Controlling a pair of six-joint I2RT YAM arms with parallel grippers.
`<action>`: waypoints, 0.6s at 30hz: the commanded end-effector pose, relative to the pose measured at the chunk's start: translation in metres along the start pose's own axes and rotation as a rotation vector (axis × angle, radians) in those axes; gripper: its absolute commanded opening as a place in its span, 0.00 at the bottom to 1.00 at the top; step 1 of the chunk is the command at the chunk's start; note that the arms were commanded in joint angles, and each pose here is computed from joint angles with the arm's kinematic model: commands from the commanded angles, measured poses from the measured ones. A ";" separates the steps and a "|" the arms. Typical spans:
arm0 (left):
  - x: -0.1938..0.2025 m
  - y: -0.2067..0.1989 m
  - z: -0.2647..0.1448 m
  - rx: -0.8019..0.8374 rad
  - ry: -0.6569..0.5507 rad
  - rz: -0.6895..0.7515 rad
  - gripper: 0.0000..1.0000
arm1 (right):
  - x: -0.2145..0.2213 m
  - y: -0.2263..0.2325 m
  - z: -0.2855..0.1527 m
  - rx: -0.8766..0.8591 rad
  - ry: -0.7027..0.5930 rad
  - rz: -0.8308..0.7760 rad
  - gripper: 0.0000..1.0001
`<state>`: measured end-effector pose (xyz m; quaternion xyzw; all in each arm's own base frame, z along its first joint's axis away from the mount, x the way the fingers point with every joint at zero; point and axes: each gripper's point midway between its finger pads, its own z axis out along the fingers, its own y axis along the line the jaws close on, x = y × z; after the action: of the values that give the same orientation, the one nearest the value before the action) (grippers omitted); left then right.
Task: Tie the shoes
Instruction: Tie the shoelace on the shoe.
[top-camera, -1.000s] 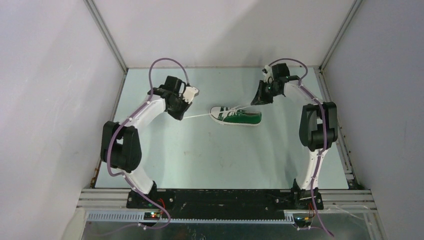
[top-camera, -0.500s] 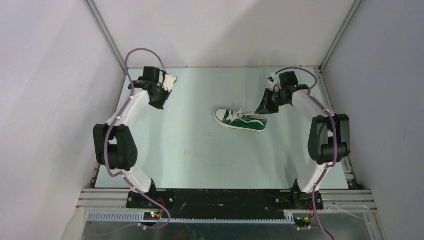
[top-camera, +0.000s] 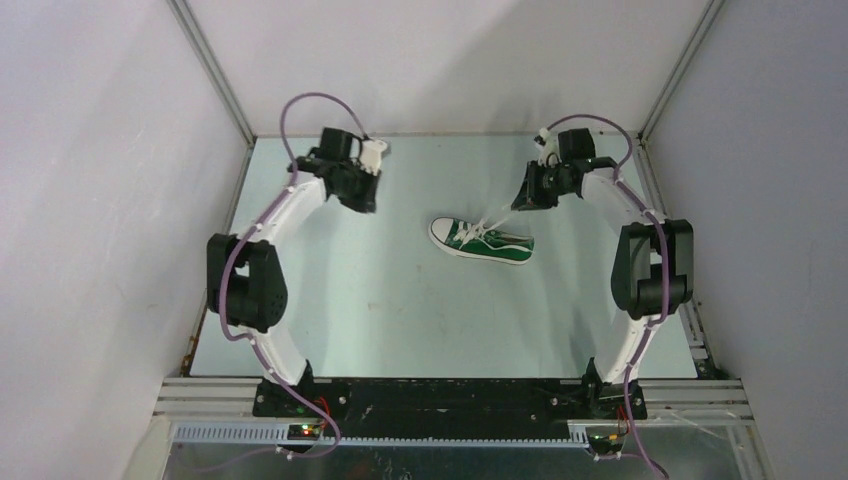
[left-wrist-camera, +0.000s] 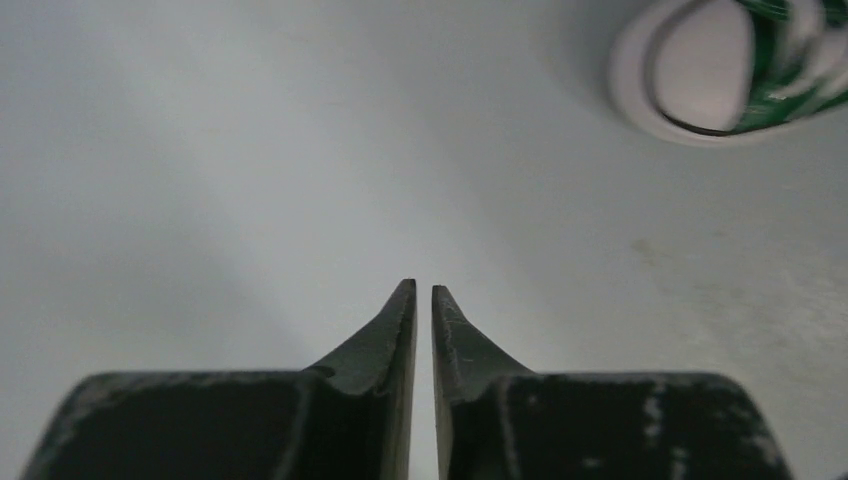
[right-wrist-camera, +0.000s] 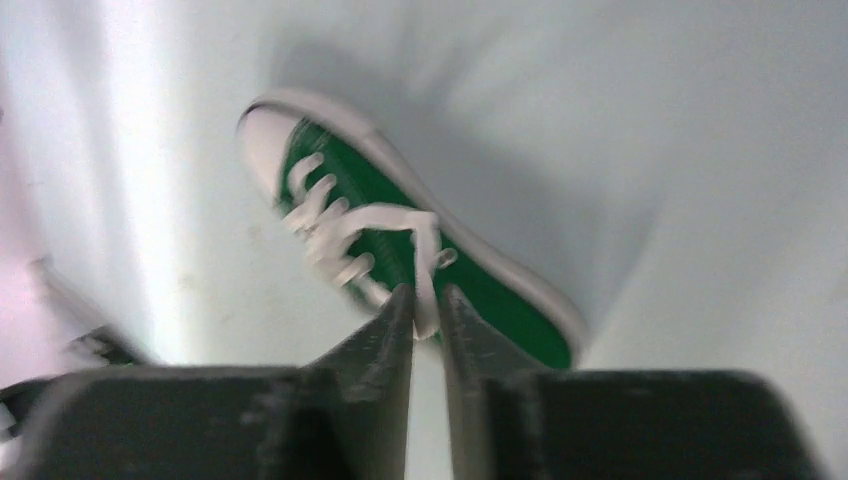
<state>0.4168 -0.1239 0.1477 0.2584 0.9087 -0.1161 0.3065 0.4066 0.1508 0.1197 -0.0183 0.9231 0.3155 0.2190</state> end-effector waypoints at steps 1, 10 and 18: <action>-0.011 -0.063 0.009 0.130 -0.063 -0.109 0.23 | -0.060 -0.052 -0.011 0.296 -0.145 -0.159 0.37; 0.010 -0.125 0.075 0.337 0.089 -0.199 0.28 | 0.039 -0.086 0.012 0.222 0.152 -0.209 0.52; -0.012 -0.151 0.124 0.447 0.074 -0.170 0.30 | 0.104 -0.003 0.017 -0.141 0.307 -0.201 0.45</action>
<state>0.3847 -0.2661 0.0437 0.2318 0.9175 -0.2792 0.1630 0.3686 0.1142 0.0373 -0.1113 0.9506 0.2455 0.1538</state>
